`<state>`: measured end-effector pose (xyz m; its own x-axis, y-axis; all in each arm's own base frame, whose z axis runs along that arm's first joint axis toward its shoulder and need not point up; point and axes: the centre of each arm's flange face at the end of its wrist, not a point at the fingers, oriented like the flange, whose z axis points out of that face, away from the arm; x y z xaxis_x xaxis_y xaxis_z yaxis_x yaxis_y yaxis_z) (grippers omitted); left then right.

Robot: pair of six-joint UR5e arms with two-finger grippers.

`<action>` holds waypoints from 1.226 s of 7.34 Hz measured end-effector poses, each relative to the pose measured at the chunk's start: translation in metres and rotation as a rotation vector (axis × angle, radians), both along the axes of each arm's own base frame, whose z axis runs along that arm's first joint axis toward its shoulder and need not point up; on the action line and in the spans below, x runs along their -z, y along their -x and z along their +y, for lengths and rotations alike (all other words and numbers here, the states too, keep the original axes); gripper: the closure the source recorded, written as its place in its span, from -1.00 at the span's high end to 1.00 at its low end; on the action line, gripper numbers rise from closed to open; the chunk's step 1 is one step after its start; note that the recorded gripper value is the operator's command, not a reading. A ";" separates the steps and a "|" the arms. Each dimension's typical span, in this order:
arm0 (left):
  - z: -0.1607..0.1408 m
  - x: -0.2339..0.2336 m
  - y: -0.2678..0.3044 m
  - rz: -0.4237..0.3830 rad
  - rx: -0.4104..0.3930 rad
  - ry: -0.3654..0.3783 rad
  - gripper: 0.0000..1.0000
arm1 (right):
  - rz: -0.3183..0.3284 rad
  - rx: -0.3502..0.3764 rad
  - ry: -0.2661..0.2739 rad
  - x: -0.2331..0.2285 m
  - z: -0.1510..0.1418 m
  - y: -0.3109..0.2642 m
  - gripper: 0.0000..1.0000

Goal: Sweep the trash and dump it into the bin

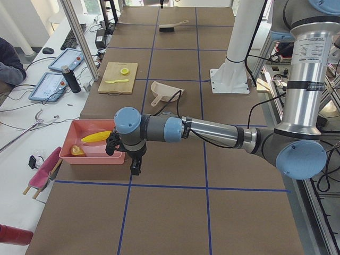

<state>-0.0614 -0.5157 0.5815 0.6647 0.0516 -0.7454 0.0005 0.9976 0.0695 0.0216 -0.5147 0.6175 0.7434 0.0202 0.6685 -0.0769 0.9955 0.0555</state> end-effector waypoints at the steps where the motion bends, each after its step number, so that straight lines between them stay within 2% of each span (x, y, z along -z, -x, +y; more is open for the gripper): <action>1: 0.002 -0.001 0.000 0.014 -0.001 -0.007 0.99 | 0.000 0.000 0.001 0.000 -0.001 0.000 1.00; 9: 0.022 -0.023 -0.002 0.033 -0.002 0.015 0.99 | -0.001 -0.004 0.003 0.000 -0.002 -0.001 1.00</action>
<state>-0.0597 -0.4938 0.6045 0.6394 0.0415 -0.7677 0.0011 0.9985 0.0549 0.0221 -0.5171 0.6175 0.7429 0.0251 0.6689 -0.0810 0.9953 0.0527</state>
